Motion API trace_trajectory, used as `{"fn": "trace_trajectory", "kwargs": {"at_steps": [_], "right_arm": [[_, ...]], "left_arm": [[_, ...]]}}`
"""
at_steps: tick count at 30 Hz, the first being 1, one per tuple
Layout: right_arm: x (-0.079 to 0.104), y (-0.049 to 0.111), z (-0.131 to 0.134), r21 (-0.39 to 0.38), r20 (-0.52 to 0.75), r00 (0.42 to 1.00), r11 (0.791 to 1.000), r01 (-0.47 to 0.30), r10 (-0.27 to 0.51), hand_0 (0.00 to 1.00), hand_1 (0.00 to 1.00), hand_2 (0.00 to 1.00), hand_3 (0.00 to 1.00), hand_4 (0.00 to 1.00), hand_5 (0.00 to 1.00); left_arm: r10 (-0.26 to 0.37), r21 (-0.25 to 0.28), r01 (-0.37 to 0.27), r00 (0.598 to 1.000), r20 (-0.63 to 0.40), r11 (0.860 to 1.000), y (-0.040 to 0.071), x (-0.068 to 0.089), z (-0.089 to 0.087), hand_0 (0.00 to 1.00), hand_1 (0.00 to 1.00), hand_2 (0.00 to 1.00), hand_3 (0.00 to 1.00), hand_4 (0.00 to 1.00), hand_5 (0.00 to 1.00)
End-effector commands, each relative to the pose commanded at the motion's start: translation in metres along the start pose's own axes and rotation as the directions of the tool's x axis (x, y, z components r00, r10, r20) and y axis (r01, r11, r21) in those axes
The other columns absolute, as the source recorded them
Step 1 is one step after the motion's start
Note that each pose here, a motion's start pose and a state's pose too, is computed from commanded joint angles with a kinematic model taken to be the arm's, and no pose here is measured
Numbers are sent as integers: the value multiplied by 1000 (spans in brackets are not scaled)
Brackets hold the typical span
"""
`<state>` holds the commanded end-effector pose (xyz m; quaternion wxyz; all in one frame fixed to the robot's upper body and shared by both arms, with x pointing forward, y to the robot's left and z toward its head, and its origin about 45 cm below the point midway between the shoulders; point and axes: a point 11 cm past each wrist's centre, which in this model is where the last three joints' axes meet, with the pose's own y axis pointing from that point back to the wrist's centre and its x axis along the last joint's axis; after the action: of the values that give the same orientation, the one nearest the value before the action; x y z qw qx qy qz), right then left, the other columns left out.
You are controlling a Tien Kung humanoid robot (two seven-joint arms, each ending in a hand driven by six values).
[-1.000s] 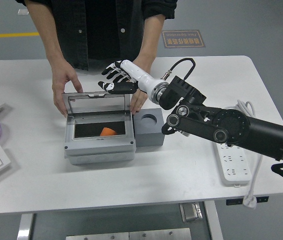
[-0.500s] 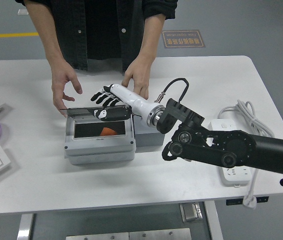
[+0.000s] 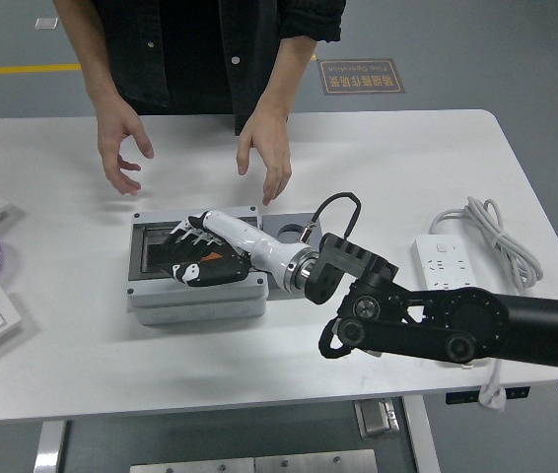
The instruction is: Pick up the cylinder from the cube,place it in the box,flap close box
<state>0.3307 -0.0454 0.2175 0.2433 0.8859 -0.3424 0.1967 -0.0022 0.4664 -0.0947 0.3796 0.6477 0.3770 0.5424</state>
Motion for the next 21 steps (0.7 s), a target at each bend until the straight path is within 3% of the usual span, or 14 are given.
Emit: {"fn": "trace_trajectory", "kwargs": {"at_steps": [7, 12, 16, 21], "right_arm": [[33, 12, -7, 41, 42, 995, 994, -97, 96, 674, 647, 678, 676, 688, 406], [62, 36, -15, 96, 70, 980, 976, -193, 187, 672, 648, 677, 676, 685, 402], [86, 55, -9, 114, 124, 952, 950, -292, 279, 672, 648, 677, 676, 685, 402], [114, 68, 13, 75, 211, 898, 910, -409, 386, 676, 645, 675, 674, 678, 398]], "left_arm": [[-1, 14, 1, 1000, -4, 1000, -1, -1, -7, 586, 575, 551, 617, 694, 253], [-3, 26, 3, 1000, -5, 1000, -1, -3, -13, 585, 575, 551, 617, 693, 251], [-7, 35, 7, 1000, 1, 999, -2, -5, -17, 585, 575, 551, 617, 693, 251], [-9, 41, 9, 1000, 10, 999, -2, -5, -20, 585, 575, 552, 617, 694, 251]]}}
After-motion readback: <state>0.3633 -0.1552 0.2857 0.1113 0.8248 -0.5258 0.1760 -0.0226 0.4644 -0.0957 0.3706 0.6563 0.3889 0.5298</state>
